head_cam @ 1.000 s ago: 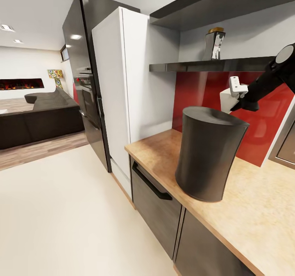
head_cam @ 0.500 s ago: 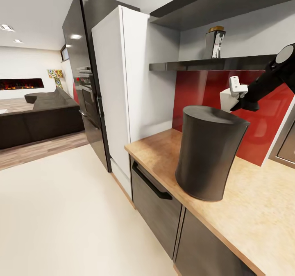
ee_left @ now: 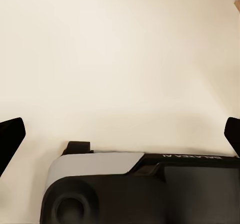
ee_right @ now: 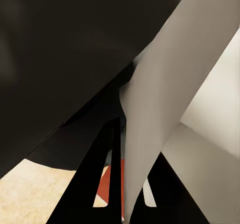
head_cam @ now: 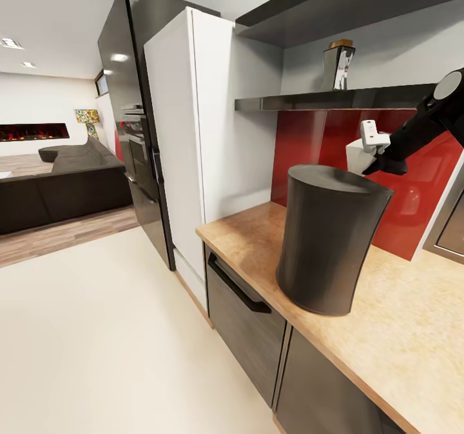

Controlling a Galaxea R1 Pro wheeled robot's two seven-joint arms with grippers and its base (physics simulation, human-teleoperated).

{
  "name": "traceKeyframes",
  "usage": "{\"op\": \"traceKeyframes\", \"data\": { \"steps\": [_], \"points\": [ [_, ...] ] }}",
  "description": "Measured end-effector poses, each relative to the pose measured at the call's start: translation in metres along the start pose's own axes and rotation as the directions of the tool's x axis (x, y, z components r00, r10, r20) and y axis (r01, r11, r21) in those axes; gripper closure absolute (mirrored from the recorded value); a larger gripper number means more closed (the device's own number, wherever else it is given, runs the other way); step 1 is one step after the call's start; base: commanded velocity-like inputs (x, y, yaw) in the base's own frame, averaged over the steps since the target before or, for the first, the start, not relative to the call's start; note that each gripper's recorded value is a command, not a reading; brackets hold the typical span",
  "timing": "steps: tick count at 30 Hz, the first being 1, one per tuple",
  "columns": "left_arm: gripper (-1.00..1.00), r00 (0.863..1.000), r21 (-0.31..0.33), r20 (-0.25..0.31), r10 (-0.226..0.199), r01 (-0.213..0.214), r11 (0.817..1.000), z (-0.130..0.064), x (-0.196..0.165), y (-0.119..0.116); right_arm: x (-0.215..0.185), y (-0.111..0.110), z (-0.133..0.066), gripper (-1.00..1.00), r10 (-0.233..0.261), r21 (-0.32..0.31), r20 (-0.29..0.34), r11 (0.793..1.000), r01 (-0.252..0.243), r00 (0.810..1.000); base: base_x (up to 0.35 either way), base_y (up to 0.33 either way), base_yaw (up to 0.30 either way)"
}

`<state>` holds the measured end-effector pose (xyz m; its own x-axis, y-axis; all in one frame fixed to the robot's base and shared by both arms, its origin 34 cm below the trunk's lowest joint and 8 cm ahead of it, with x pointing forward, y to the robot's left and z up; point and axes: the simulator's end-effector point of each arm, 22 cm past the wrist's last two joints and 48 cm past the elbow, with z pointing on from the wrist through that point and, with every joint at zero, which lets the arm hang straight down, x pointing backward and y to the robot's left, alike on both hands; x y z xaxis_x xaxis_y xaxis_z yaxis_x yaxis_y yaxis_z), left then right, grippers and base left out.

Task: Set up a coffee station on the kitchen countertop: keep the coffee maker on the countertop, move the bottle of coffee from the kitchen shelf to the counter next to the coffee maker, place a paper coffee filter on top of the coffee maker, put the saucer next to the coffee maker with the coffee cup on the saucer, and place the electric kettle next to the coffee maker.

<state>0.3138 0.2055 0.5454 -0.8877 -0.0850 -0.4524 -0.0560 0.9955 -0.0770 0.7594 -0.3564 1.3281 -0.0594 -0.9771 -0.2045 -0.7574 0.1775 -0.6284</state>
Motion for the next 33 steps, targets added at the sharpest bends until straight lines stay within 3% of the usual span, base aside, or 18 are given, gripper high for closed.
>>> {"op": "traceKeyframes", "data": {
  "steps": [33],
  "points": [
    [-1.0,1.0,-0.001,0.0,0.0,0.0,1.0,0.0,0.0,0.0001,0.0018,-0.0001,0.0001,1.0,0.005,-0.001,-0.001,1.0,-0.005,1.0,0.0,0.0,0.0]
  ]
}}
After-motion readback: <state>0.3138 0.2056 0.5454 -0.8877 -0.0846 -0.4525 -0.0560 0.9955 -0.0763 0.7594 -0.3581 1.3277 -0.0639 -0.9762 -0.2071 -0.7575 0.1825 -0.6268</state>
